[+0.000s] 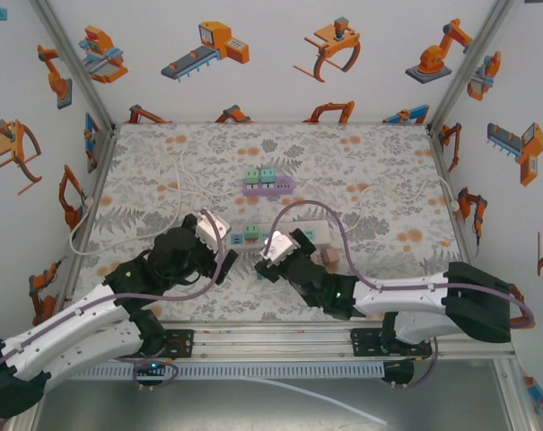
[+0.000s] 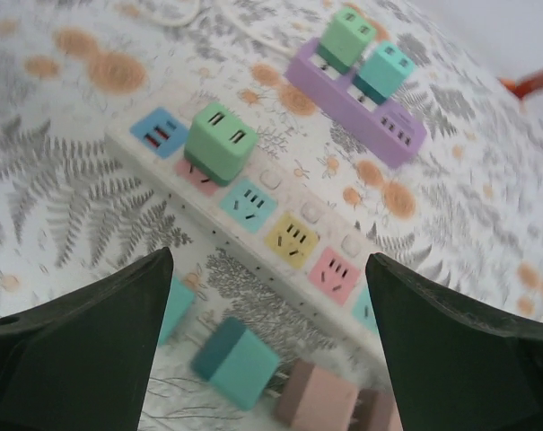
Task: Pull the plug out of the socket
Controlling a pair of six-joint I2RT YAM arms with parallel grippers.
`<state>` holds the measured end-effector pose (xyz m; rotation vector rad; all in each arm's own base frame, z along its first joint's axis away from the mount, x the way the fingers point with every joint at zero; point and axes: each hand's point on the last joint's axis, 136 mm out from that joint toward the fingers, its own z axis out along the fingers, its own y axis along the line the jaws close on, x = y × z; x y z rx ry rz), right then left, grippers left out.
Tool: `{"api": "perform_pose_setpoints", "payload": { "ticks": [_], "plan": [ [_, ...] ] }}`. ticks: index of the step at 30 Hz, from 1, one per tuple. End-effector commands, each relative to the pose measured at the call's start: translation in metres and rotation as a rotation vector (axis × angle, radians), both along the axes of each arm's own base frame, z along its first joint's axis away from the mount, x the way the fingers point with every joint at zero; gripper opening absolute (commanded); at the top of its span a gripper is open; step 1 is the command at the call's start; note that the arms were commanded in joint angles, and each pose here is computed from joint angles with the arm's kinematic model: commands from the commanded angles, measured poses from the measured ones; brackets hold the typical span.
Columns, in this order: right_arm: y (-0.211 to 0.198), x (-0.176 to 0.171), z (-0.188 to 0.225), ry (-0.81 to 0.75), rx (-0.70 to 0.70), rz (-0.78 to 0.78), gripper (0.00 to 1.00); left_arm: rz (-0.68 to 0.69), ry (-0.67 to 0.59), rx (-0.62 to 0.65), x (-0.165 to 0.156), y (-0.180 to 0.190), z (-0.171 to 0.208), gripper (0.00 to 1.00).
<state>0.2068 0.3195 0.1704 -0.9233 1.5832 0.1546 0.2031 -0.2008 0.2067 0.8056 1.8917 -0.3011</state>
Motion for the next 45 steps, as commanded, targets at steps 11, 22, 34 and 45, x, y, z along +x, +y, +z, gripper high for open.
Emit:
{"api": "perform_pose_setpoints", "payload": {
  "ticks": [11, 22, 34, 45],
  "plan": [
    [0.018, 0.032, -0.009, 0.208, -0.128, 0.586, 0.74, 0.543, 0.183, -0.404, 0.066, 0.063, -0.018, 0.97],
    [0.06, 0.065, -0.025, 0.283, -0.173, 0.694, 0.71, 0.584, 0.471, -0.442, 0.111, 0.038, -0.068, 1.0],
    [0.078, 0.076, -0.047, 0.3, -0.181, 0.739, 0.52, 0.541, 0.551, -0.365, 0.122, 0.02, -0.106, 0.76],
    [0.084, 0.069, -0.049, 0.305, -0.163, 0.798, 0.34, 0.469, 0.639, -0.299, 0.109, 0.01, -0.131, 0.66]
  ]
}}
